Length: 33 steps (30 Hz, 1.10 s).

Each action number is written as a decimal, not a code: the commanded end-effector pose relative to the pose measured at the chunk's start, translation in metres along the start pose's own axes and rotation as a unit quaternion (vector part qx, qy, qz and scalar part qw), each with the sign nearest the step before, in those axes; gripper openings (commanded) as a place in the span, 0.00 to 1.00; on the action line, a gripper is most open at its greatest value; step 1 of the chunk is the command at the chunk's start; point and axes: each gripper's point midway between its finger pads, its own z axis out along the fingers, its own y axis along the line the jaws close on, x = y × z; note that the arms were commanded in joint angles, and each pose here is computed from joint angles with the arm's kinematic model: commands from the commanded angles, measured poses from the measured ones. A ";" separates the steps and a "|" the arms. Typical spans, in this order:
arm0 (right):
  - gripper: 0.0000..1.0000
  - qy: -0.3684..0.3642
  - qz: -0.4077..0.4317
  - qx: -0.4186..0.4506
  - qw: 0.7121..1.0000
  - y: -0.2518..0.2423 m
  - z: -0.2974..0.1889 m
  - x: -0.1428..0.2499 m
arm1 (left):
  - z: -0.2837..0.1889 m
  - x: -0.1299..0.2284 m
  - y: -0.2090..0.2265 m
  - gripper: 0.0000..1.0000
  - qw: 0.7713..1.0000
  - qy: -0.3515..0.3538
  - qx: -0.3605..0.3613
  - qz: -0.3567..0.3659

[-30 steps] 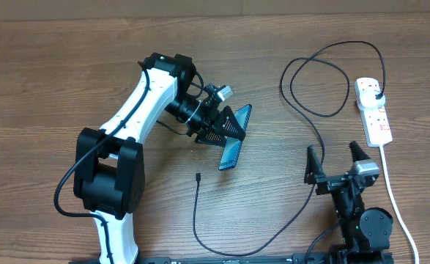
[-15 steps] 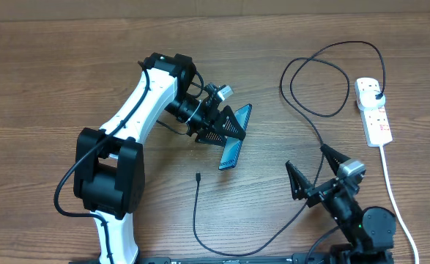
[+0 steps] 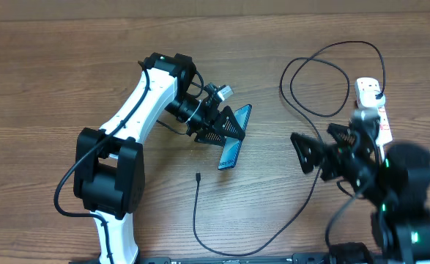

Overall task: Plug charger to phone and switch on socket
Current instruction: 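Move the right gripper leftward toward the held smartphone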

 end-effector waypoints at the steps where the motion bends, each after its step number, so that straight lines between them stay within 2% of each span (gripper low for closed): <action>1: 1.00 0.039 0.016 -0.036 0.998 0.011 0.013 -0.008 | -0.004 -0.001 -0.015 0.58 0.999 -0.009 0.008 0.034; 9: 1.00 0.138 0.074 -0.189 0.969 0.043 0.042 0.013 | -0.004 -0.003 0.003 0.58 0.999 -0.009 -0.045 0.025; 24: 1.00 0.275 0.184 -0.145 0.932 0.003 0.094 0.075 | -0.010 -0.011 0.031 0.59 0.991 -0.025 -0.126 -0.021; 33: 1.00 0.310 0.212 -0.134 0.917 -0.008 0.108 0.094 | -0.014 -0.012 0.046 0.58 0.984 -0.031 -0.169 -0.046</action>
